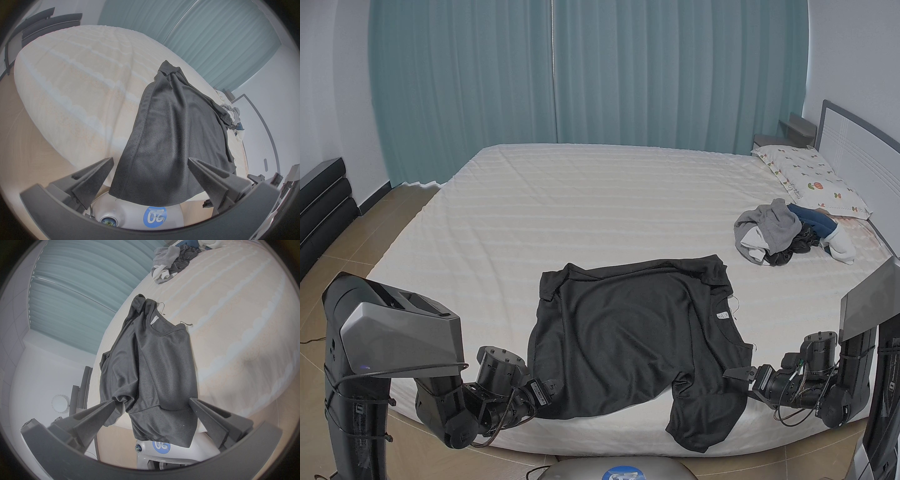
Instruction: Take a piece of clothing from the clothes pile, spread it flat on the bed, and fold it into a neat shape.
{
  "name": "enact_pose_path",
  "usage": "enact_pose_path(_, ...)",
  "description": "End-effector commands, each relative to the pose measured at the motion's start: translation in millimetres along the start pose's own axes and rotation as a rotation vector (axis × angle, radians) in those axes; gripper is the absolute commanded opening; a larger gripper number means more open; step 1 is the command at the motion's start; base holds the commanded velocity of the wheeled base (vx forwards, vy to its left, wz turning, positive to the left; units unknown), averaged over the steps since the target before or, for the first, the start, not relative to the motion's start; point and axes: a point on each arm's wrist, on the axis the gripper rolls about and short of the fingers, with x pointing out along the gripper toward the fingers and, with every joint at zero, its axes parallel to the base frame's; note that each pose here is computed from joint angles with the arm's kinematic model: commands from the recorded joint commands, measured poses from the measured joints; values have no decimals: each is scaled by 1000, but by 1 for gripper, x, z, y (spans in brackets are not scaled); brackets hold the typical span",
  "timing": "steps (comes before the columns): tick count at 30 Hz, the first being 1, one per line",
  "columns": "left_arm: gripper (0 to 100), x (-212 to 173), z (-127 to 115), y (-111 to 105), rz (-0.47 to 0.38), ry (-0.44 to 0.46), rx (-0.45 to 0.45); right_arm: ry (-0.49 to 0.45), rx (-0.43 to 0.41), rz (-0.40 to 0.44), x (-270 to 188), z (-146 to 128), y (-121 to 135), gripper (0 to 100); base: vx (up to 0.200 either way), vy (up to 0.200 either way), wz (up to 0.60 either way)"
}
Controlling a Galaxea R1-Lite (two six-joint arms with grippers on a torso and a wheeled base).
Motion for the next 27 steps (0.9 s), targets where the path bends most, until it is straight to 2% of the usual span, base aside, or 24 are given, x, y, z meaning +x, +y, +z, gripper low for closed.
enact_pose_path(1,100,2,-2,1,6,5,3,1,1,0,0,0,0,100,0,0,0)
enact_pose_path(4,100,3,-3,1,20,-7,8,5,1,-4,1,-1,-1,100,0,0,0)
enact_pose_path(5,0,4,-2,0,22,-13,8,6,-4,-7,2,-1,-2,100,0,0,0)
enact_pose_path(14,0,-1,-7,7,55,-2,9,15,-31,-21,1,-3,-4,100,0,0,0)
enact_pose_path(22,0,-14,-2,10,77,-36,0,12,-53,-53,3,-6,-8,100,0,0,0)
enact_pose_path(27,0,-21,13,16,87,-78,-38,21,-60,-65,5,-7,-11,100,0,0,0)
